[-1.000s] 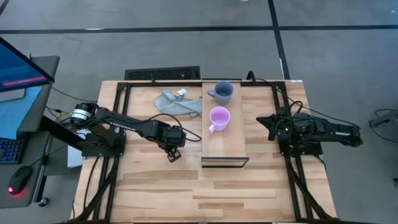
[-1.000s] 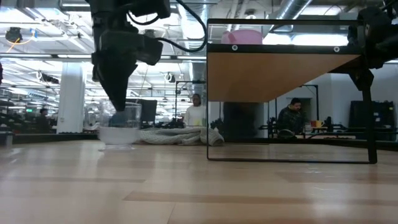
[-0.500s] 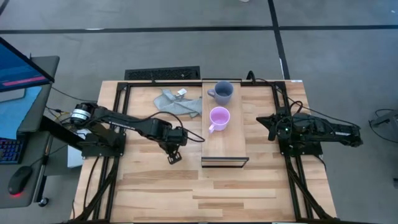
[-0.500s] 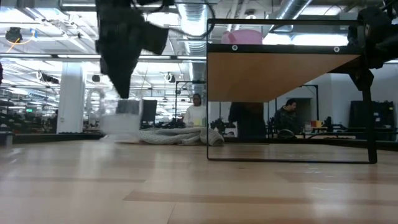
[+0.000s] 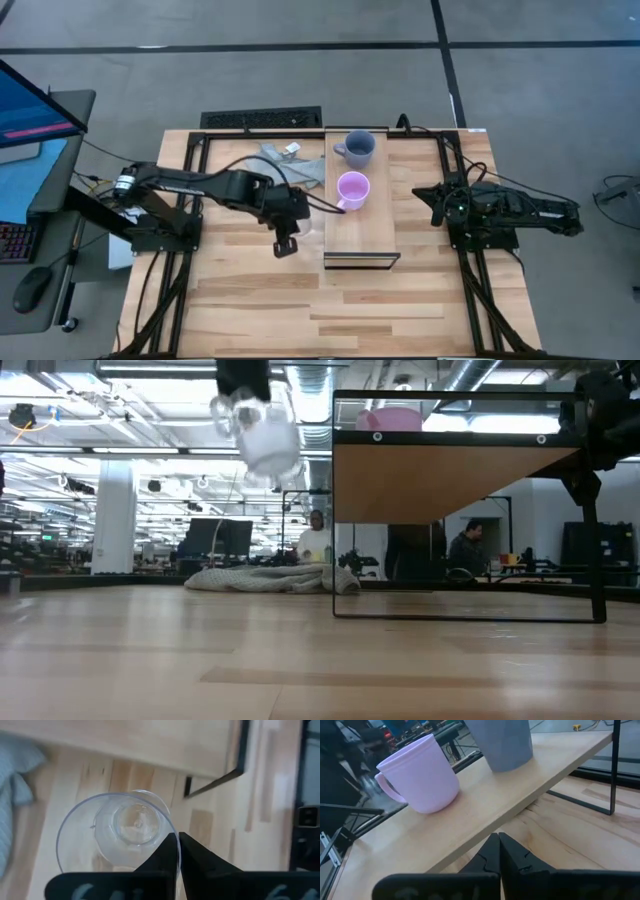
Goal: Stack small to large cups/mugs on shelf
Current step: Put the transparent mug on the shelf, then return to Home Position
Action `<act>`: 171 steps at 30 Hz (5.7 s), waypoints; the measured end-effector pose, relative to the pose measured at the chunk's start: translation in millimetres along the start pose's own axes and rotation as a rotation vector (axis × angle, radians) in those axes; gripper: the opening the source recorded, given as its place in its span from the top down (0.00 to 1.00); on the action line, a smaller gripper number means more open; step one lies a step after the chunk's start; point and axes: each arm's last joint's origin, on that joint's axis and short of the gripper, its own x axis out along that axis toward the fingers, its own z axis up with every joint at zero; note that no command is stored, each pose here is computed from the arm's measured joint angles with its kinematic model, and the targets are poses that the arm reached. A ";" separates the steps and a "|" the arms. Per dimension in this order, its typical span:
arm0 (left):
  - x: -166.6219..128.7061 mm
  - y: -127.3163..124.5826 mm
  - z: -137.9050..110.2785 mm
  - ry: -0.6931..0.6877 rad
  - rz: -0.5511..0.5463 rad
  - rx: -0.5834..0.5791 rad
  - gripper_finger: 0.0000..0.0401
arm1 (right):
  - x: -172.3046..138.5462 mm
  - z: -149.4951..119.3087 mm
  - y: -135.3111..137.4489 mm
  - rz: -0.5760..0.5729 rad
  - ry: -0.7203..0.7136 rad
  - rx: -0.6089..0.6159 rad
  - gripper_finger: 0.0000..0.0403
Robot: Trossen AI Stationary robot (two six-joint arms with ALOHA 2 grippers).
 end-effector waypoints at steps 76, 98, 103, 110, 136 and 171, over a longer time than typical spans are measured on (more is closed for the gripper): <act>55.2 -48.5 105.2 -0.060 -0.031 0.267 1.00 | 0.1 -1.3 0.7 0.026 0.023 -0.003 0.96; 37.2 -51.0 112.3 -0.132 -0.060 0.287 0.79 | 0.1 -1.6 1.3 0.046 0.034 -0.003 0.96; 28.4 -49.4 115.5 -0.180 -0.063 0.316 0.75 | 0.1 -1.6 1.3 0.046 0.034 -0.003 0.96; -27.7 -36.8 113.4 -0.309 -0.008 0.303 0.74 | 0.1 -1.5 1.3 0.046 0.034 -0.003 0.95; -131.2 49.4 -17.3 -0.789 0.211 0.127 0.74 | 0.0 1.0 2.4 0.051 0.004 -0.049 0.94; 17.2 136.5 -188.0 -1.021 0.091 -0.142 0.74 | 23.6 -19.0 -12.6 -0.134 -0.141 -0.084 0.94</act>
